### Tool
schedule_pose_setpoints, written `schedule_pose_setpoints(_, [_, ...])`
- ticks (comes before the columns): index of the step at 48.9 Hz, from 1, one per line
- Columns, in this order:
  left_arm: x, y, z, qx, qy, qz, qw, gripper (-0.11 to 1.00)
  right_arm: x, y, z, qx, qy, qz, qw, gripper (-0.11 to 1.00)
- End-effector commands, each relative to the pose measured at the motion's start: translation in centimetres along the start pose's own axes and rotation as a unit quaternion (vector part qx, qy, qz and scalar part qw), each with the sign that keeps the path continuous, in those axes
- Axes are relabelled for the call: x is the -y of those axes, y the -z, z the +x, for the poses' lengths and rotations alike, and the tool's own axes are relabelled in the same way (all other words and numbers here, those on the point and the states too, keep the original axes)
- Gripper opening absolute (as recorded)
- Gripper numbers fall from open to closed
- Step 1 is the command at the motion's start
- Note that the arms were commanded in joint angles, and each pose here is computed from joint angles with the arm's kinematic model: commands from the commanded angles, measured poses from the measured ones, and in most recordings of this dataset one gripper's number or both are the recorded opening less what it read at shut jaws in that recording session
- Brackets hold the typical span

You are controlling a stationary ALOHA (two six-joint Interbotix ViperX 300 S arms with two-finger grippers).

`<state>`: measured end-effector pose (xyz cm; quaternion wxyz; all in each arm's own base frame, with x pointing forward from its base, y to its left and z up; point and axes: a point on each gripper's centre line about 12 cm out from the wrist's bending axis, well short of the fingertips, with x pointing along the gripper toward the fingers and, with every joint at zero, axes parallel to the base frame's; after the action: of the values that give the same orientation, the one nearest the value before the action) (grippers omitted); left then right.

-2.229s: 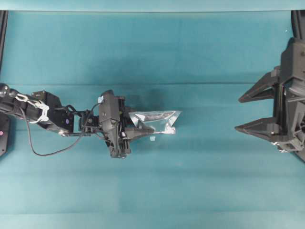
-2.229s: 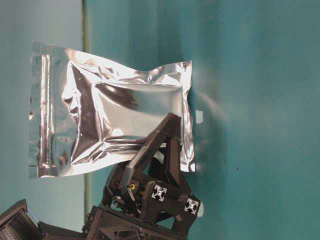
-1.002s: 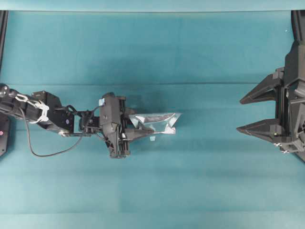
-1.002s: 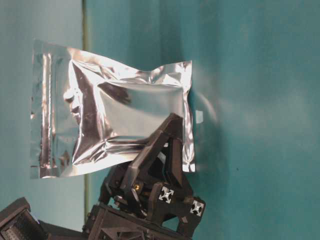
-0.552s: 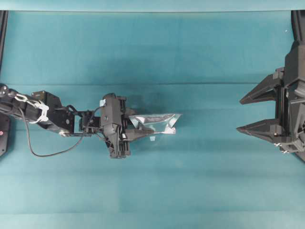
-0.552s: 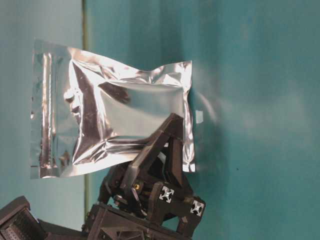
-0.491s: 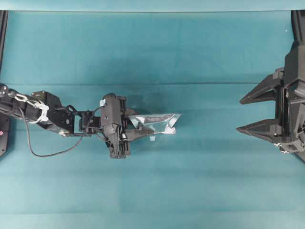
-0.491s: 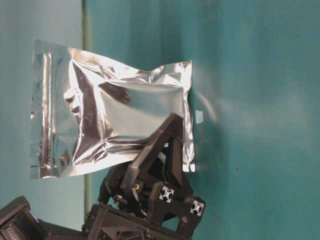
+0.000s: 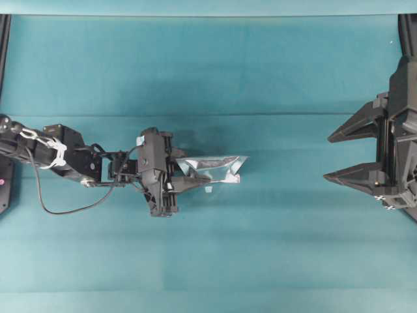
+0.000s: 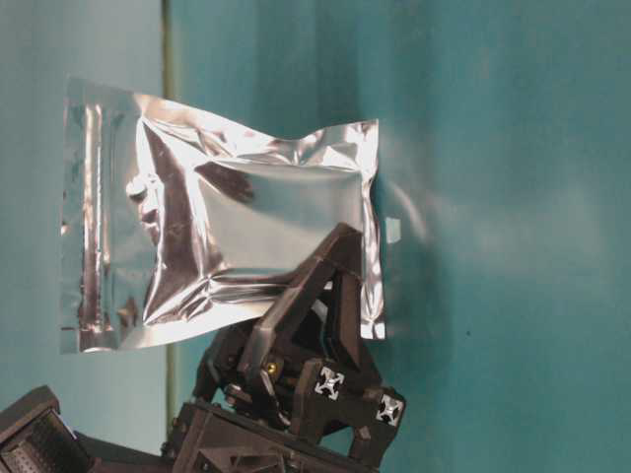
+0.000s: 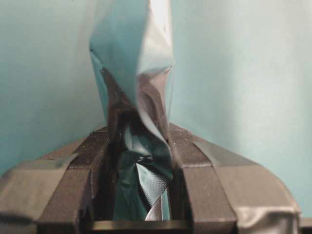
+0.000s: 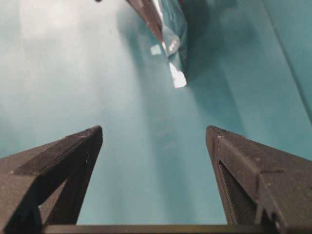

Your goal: Hand over the silver zip bag and make it stand upright.

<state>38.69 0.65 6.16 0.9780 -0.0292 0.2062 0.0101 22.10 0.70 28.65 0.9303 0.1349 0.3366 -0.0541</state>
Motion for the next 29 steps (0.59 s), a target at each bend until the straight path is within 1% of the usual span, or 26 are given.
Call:
schedule_pose_setpoints(1, [1.17,-0.21,0.0,0.001,0.014,0.008,0.9999,0.29,-0.22,-0.4,-0.21,0.009,-0.005,0.005,0.9999,0.89])
schedule_pose_setpoints(29, [1.28,-0.11,-0.07,-0.005,0.015,0.008,0.9998,0.29,-0.2,-0.35,-0.18,0.008,-0.005,0.005,0.9999,0.89])
